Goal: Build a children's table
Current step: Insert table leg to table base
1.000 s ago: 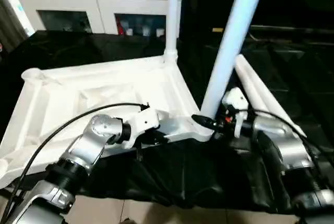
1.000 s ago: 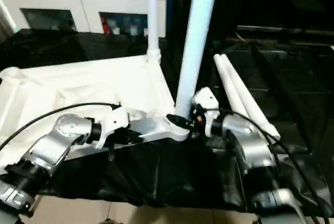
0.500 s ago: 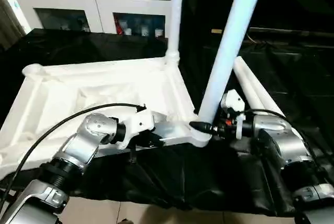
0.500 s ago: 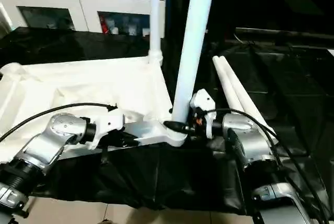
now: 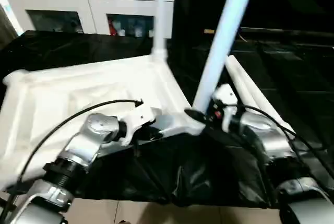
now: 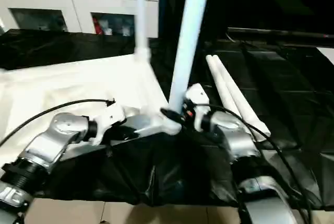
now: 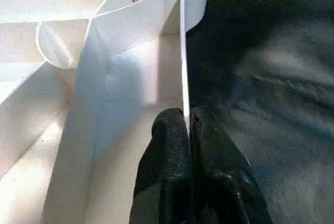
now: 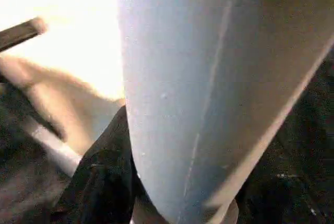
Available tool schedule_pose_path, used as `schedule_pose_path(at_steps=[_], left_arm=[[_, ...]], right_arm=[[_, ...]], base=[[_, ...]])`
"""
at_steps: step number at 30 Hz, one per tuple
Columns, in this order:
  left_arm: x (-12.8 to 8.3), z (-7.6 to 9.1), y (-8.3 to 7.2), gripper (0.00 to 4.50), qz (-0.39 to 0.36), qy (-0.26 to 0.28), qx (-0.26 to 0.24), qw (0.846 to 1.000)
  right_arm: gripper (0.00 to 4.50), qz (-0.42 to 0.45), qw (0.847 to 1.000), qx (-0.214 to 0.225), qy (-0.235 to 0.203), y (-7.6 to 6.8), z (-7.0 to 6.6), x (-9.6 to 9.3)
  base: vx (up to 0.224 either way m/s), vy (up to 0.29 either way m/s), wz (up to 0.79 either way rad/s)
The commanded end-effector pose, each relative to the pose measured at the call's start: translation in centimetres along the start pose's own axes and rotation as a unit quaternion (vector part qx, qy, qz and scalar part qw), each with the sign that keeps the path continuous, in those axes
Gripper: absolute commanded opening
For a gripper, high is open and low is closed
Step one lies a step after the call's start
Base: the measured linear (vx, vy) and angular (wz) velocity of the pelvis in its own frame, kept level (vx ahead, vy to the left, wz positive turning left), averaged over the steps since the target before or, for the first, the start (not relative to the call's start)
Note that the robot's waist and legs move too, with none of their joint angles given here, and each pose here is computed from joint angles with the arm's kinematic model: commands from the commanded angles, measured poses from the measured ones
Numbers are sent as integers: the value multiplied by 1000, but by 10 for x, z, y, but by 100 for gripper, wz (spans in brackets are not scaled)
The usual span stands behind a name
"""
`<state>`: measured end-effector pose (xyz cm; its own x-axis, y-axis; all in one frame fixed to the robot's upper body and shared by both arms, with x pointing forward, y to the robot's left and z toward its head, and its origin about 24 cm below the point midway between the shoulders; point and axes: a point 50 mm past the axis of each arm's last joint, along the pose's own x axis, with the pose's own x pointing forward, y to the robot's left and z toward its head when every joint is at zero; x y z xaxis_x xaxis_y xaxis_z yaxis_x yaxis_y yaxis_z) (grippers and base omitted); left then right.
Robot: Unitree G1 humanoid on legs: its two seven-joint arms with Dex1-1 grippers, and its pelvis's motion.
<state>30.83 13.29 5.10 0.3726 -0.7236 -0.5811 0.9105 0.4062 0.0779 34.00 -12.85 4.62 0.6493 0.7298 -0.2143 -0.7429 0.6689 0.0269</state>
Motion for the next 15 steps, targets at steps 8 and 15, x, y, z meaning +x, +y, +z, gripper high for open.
schedule_pose_path(at_steps=[8,15], left_arm=[[9,58,-14,0,97,-43,-16,994],[7,52,-6,0,146,-12,-26,989]], right_arm=[[195,-143,974,126,123,24,-39,42],[195,-157,973,103,136,27,-39,47]], base=[[0,0,0],[0,0,0]])
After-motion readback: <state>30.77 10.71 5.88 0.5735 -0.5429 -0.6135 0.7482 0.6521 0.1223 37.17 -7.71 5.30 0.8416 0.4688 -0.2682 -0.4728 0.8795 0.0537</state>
